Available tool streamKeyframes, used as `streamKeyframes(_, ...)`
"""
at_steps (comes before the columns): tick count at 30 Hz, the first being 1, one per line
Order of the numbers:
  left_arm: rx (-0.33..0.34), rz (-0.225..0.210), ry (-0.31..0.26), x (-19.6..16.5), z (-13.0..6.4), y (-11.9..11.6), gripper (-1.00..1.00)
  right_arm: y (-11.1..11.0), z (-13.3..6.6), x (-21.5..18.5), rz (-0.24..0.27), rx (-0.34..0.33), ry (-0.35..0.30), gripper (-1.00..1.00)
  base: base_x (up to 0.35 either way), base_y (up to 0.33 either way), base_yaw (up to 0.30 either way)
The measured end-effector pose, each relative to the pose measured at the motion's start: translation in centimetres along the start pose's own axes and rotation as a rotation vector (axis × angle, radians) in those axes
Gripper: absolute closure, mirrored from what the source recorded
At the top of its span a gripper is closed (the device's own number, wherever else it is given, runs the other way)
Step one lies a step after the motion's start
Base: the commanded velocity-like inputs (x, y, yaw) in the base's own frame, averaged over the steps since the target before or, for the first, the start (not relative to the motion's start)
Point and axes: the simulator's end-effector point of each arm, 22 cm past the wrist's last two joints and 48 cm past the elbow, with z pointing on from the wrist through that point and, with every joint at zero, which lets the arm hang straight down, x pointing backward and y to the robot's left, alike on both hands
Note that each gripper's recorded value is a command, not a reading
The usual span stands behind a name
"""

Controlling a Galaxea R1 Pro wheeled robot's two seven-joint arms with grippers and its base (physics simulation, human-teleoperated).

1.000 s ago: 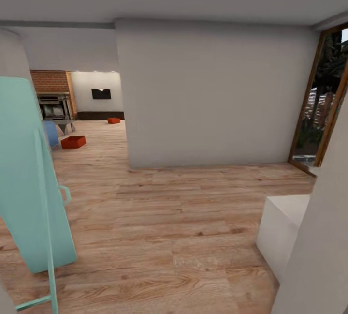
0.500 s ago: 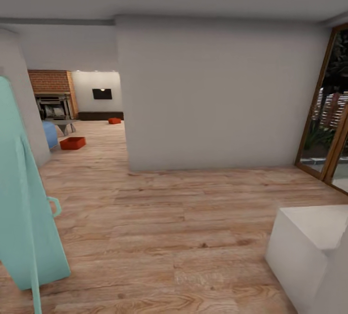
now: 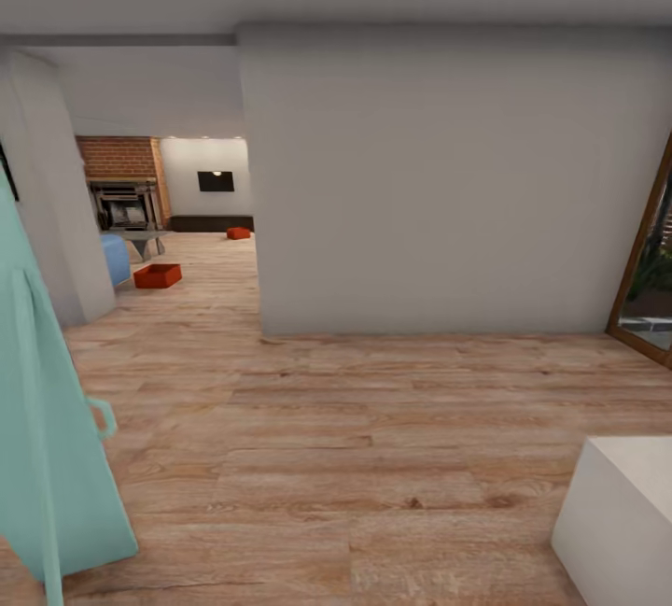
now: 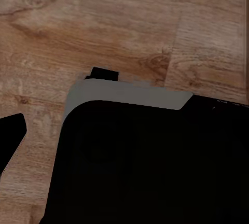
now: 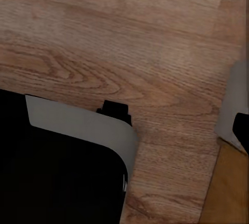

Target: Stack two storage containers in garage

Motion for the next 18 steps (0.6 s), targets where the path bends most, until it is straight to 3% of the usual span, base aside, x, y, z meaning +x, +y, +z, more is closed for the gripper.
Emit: streamKeyframes(18,0.000,0.000,0.000,-0.01,0.00,0.00,-1.00,-0.09,0.00,-0.06,-0.026,0.004,-0.002,-1.00,0.323,0.000,0.000)
